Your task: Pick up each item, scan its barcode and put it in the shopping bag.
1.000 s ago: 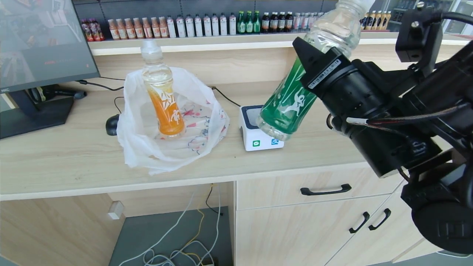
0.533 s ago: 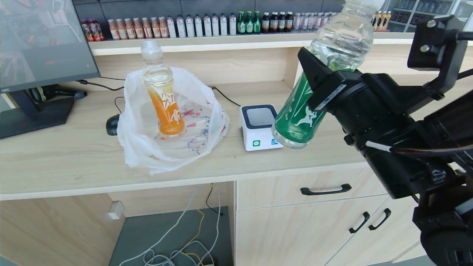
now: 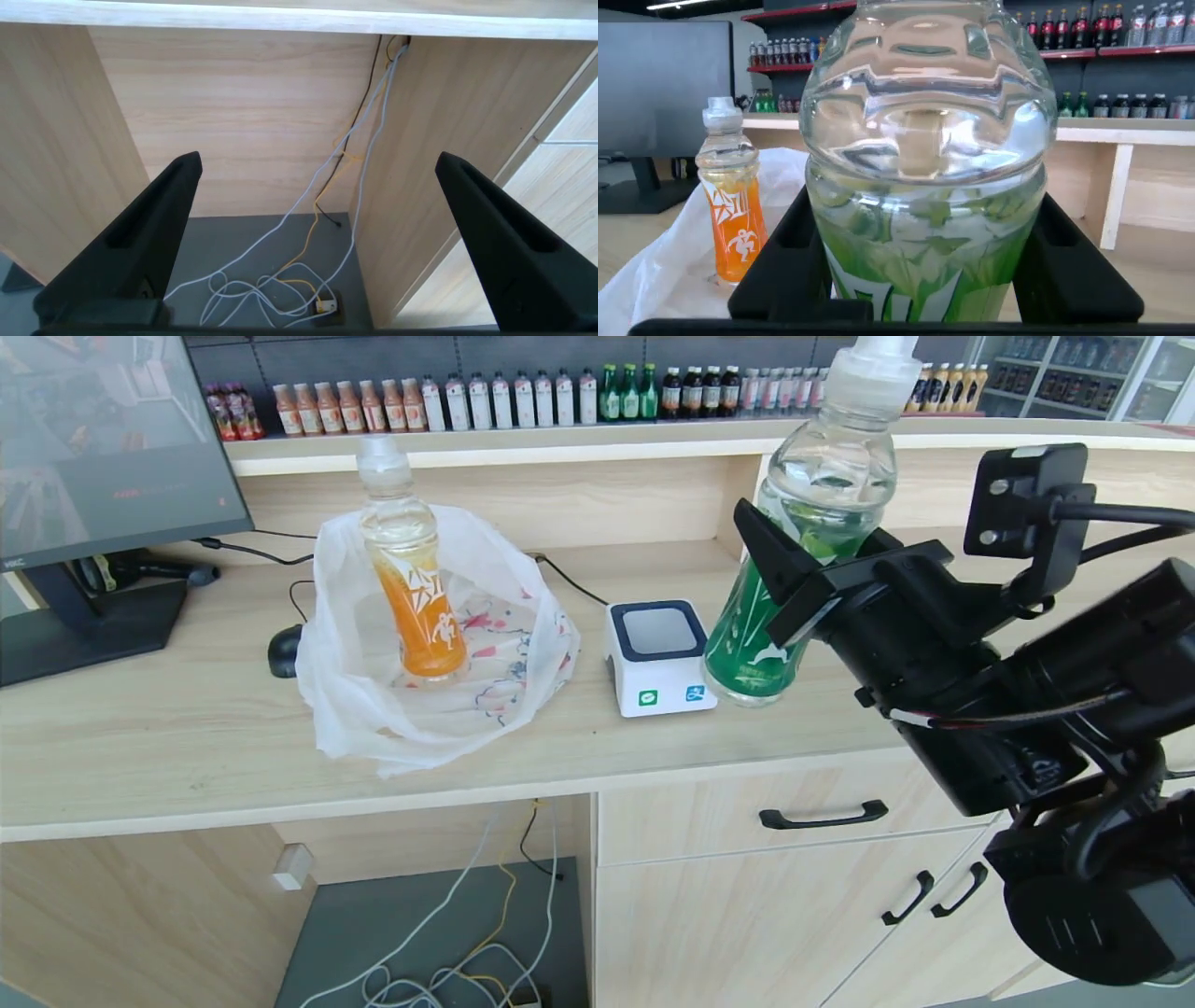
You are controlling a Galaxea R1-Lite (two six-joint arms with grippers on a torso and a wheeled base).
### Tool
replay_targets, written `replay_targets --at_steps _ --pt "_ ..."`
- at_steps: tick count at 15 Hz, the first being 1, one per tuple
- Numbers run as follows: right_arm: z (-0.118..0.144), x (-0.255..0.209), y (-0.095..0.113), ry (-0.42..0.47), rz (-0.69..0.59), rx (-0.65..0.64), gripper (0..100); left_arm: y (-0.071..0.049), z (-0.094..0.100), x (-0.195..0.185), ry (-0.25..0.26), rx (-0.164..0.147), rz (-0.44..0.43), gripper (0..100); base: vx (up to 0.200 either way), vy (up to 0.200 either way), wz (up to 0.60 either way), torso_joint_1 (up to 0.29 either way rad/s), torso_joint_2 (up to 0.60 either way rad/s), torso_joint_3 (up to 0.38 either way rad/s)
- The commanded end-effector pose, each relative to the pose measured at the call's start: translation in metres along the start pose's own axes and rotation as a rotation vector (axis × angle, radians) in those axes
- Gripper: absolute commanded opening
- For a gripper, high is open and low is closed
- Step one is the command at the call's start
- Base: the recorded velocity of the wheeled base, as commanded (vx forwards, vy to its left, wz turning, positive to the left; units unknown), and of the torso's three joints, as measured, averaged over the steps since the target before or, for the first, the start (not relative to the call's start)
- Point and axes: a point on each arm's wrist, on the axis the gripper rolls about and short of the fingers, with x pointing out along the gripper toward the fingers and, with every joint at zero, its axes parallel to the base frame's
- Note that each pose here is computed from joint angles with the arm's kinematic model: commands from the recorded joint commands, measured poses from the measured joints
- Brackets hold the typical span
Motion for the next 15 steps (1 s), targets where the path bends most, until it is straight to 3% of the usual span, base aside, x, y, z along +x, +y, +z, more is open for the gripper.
replay_targets --at_steps 1,8,15 --pt "-0.0085 -0.0011 -0.0012 0.027 -0.003 -0.003 0 0.0000 0.0000 0.0000 -0.001 0.000 0.000 100 0.000 0.000 0.00 0.000 0.00 0.000" --pt "-0.0133 -0.0022 -0.0072 0.048 -0.071 0.046 0 0.0000 0.0000 0.0000 -0.001 0.000 0.000 100 0.000 0.000 0.00 0.000 0.00 0.000" --pt "-0.0129 -0.0026 -0.0072 0.048 -0.071 0.048 0 0.0000 0.0000 0.0000 -0.001 -0.002 0.000 100 0.000 0.200 0.00 0.004 0.00 0.002"
